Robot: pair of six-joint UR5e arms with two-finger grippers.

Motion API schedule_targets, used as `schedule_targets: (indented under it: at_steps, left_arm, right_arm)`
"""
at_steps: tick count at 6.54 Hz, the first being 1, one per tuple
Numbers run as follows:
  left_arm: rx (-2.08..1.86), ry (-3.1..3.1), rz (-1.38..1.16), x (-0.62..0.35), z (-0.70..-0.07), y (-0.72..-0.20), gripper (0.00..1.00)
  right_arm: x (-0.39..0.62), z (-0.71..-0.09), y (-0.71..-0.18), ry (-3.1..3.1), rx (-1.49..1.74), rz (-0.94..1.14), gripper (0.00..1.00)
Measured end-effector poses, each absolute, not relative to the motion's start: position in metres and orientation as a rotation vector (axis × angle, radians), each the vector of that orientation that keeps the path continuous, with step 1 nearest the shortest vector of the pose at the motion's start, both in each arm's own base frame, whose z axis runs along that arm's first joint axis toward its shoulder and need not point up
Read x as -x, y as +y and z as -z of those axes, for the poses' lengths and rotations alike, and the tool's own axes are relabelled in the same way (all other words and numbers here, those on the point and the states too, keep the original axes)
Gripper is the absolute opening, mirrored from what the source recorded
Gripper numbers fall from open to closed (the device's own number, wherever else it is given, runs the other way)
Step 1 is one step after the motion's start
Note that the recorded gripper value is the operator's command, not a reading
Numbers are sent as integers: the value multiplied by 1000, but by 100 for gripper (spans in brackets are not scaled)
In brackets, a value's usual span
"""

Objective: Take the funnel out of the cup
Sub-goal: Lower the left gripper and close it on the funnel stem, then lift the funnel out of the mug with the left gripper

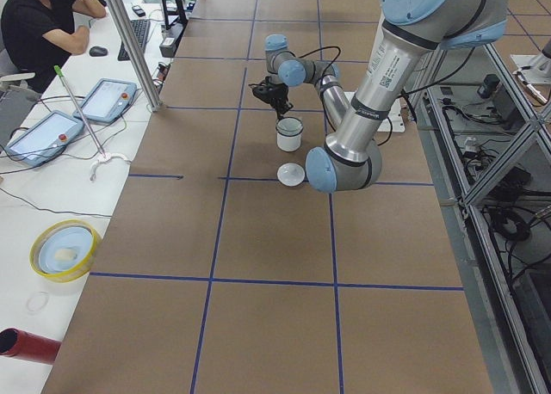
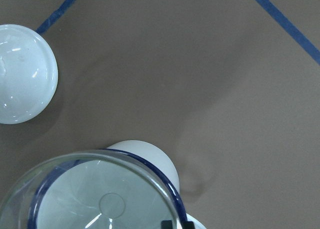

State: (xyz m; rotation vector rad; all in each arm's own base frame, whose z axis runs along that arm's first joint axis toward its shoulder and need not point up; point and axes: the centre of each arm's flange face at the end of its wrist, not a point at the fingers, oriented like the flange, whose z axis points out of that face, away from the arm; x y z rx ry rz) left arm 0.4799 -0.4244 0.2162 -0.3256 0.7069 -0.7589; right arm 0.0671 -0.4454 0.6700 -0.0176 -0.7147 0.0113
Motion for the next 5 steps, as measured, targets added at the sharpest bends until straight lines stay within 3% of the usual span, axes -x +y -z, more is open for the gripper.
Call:
schedule_targets:
  at_steps: [5]
  left_arm:
    - [160, 784, 851, -407, -132, -451, 0]
  right_arm:
    - [-67, -670, -445, -715, 18, -11, 100]
